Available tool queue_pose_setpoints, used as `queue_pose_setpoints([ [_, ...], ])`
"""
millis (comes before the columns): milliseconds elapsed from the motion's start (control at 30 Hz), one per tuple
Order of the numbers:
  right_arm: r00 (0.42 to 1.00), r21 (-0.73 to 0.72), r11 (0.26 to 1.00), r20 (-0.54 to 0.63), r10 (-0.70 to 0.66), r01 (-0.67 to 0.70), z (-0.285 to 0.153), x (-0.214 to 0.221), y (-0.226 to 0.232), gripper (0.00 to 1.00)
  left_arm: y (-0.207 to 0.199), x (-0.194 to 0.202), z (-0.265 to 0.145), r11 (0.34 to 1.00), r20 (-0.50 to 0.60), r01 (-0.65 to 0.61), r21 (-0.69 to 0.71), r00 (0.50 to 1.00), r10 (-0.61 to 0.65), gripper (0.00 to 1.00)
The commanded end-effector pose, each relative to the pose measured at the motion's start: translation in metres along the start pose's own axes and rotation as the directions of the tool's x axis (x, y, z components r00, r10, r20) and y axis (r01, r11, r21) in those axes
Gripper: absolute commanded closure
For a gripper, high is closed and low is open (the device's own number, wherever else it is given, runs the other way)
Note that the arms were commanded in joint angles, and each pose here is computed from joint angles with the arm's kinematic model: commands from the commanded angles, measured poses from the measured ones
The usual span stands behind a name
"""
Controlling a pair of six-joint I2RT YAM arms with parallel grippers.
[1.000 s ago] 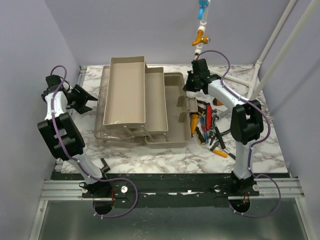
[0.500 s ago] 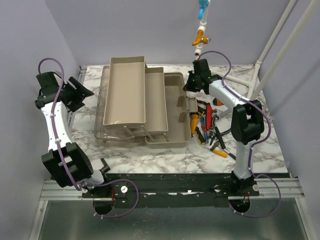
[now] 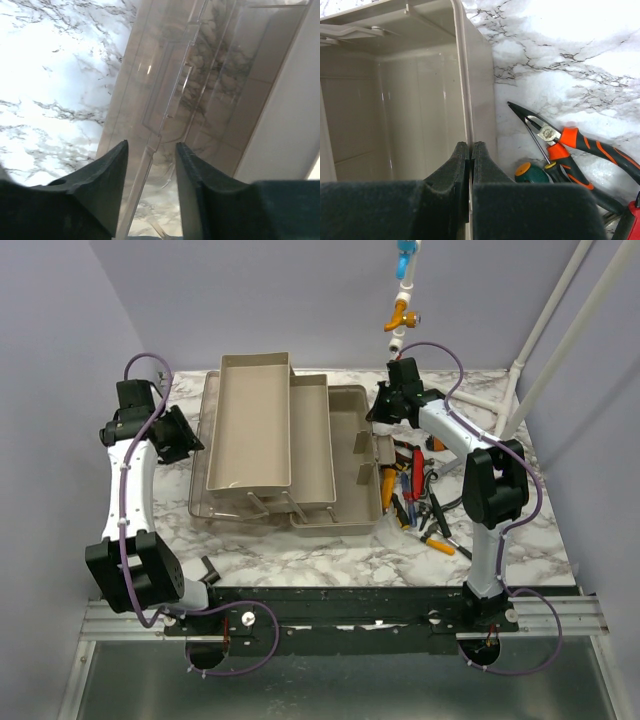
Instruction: Pack the tool kit
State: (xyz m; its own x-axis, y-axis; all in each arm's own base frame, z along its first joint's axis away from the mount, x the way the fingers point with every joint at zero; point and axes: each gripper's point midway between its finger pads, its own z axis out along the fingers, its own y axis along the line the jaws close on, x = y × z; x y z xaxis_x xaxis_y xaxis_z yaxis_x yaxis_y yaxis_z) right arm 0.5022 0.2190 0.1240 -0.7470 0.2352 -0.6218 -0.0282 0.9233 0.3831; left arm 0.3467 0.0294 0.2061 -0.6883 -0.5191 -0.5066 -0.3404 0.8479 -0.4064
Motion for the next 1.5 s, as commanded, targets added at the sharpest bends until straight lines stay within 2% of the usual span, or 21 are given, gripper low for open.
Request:
queue_pose_setpoints([
  [0,0.999,-0.055,0.998,-0.025,0.019,-0.020,0.004,0.005,0.010,0.99,0.017,0.000,-0.001,0.985,-0.006,-0.082,-0.151,0.997,0.082,0.62],
  [133,0.999,-0.088,0.996,-0.046,0.021,-0.025,0.005,0.008,0.016,0.99,0.024,-0.001,0.003,0.974,-0.029,-0.103,-0.202,0.995,0.100,0.84],
  [200,0.998,-0.115,0.993,-0.052,0.032,-0.037,0.004,0.010,0.023,0.99,0.031,-0.004,0.002,0.964,-0.037,-0.107,-0.245,0.994,0.101,1.00],
  [300,0.998,-0.137,0.990,-0.056,0.032,-0.039,0.004,0.015,0.033,0.99,0.040,-0.008,0.003,0.950,-0.037,-0.102,-0.294,0.995,0.096,1.00],
  [633,0.998,-0.188,0.982,-0.065,0.017,-0.029,0.008,0.027,0.058,0.99,0.060,-0.016,0.029,0.960,-0.094,-0.016,-0.280,0.996,-0.011,1.00],
  [833,0.999,-0.129,0.991,-0.027,0.027,-0.030,0.018,0.014,0.052,0.99,0.048,-0.022,0.046,0.977,-0.112,0.018,-0.213,0.993,-0.043,1.00],
  [1100,0.999,-0.100,0.994,-0.009,0.046,-0.047,0.044,-0.018,0.044,0.99,0.020,-0.064,0.069,0.988,-0.096,0.056,-0.141,0.993,-0.070,1.00],
  [1333,0.995,-0.065,0.994,0.043,0.089,-0.087,0.052,-0.051,0.025,0.99,0.007,-0.083,0.103,0.993,-0.147,0.080,-0.086,0.985,-0.092,1.00],
  [1367,0.994,-0.066,0.994,0.050,0.096,-0.092,0.050,-0.056,0.023,0.95,0.005,-0.084,0.105,0.994,-0.152,0.081,-0.075,0.984,-0.092,1.00],
  [1400,0.994,-0.073,0.993,0.057,0.097,-0.093,0.047,-0.062,0.021,0.76,0.004,-0.084,0.106,0.994,-0.159,0.082,-0.068,0.983,-0.092,0.95],
  [1433,0.994,-0.085,0.993,0.062,0.093,-0.088,0.043,-0.066,0.023,0.63,0.004,-0.084,0.105,0.995,-0.161,0.080,-0.066,0.983,-0.090,0.86],
  [1467,0.994,-0.089,0.993,0.070,0.089,-0.082,0.039,-0.069,0.024,0.59,0.003,-0.085,0.102,0.995,-0.161,0.076,-0.065,0.983,-0.086,0.79],
])
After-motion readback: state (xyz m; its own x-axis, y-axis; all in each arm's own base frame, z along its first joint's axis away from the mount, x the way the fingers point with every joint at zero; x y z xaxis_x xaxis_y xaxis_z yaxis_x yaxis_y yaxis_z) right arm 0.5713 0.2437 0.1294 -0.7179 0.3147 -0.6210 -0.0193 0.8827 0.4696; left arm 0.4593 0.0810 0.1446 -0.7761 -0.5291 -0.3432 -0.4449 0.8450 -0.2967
